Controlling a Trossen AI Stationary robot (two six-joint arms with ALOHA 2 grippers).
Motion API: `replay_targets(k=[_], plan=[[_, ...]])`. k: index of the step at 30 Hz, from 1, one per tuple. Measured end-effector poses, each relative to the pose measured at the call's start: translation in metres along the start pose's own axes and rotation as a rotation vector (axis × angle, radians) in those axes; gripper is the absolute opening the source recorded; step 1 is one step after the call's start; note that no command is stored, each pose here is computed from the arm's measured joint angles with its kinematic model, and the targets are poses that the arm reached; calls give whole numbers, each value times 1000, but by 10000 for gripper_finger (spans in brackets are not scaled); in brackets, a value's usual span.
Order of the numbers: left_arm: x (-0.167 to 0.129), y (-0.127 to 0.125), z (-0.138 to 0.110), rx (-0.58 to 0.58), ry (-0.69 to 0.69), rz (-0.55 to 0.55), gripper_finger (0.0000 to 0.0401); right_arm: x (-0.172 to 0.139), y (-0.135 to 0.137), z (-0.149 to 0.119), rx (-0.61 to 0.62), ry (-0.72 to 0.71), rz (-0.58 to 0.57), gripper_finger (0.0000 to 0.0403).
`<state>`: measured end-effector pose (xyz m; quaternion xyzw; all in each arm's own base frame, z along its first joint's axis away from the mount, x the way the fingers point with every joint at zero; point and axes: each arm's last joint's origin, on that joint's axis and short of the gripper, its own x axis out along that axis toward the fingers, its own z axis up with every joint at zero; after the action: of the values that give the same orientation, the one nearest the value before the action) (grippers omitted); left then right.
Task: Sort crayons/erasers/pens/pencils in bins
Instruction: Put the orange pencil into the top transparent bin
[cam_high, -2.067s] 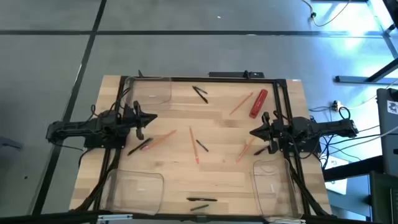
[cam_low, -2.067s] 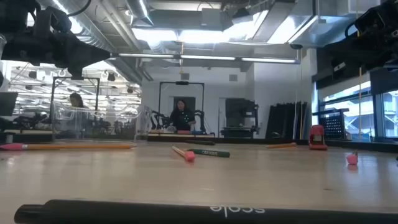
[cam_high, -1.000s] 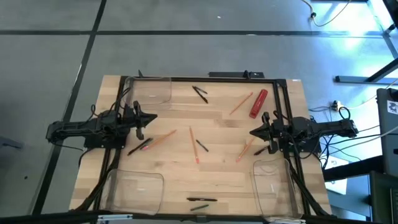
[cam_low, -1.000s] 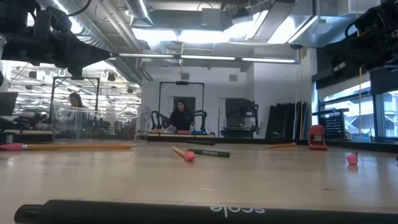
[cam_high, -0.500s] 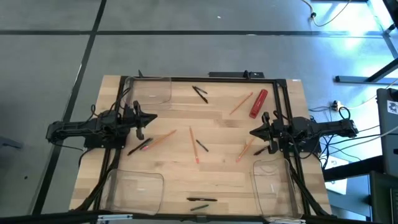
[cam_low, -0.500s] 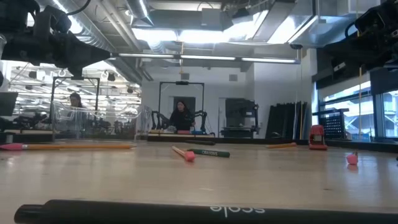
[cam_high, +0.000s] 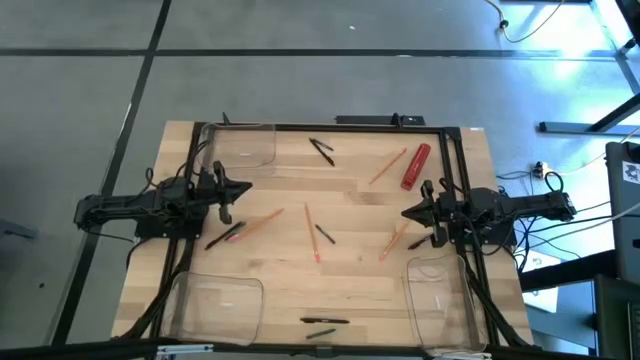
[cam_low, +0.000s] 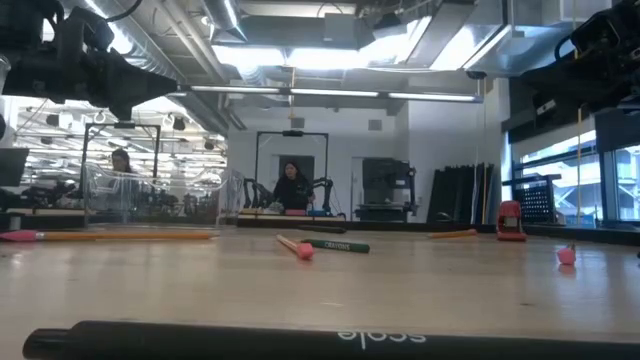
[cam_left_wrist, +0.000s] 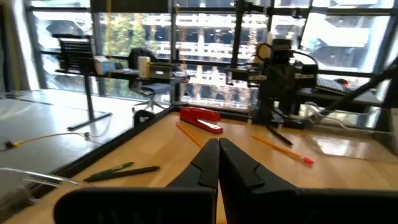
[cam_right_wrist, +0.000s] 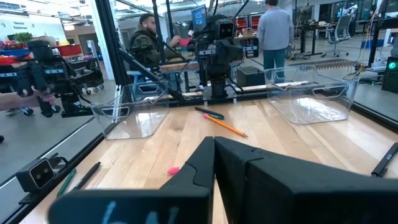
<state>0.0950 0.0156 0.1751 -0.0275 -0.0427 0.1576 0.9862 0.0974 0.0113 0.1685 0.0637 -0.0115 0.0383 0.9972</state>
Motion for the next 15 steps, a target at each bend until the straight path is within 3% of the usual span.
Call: replay_targets(k=[3,8,12,15], plan=[[-2,-2,15,113,-34,-47,0,0,0,0,-25,0,0,13],[-10,-3,64,262,-94,-74,0,0,0,1,-106,-12,0,13],[-8,-5,90,359,30,-95,0,0,1,4,-176,-45,1,13],[3,-9,108,368,101,-101,0,0,1,8,-227,-84,-1,13]])
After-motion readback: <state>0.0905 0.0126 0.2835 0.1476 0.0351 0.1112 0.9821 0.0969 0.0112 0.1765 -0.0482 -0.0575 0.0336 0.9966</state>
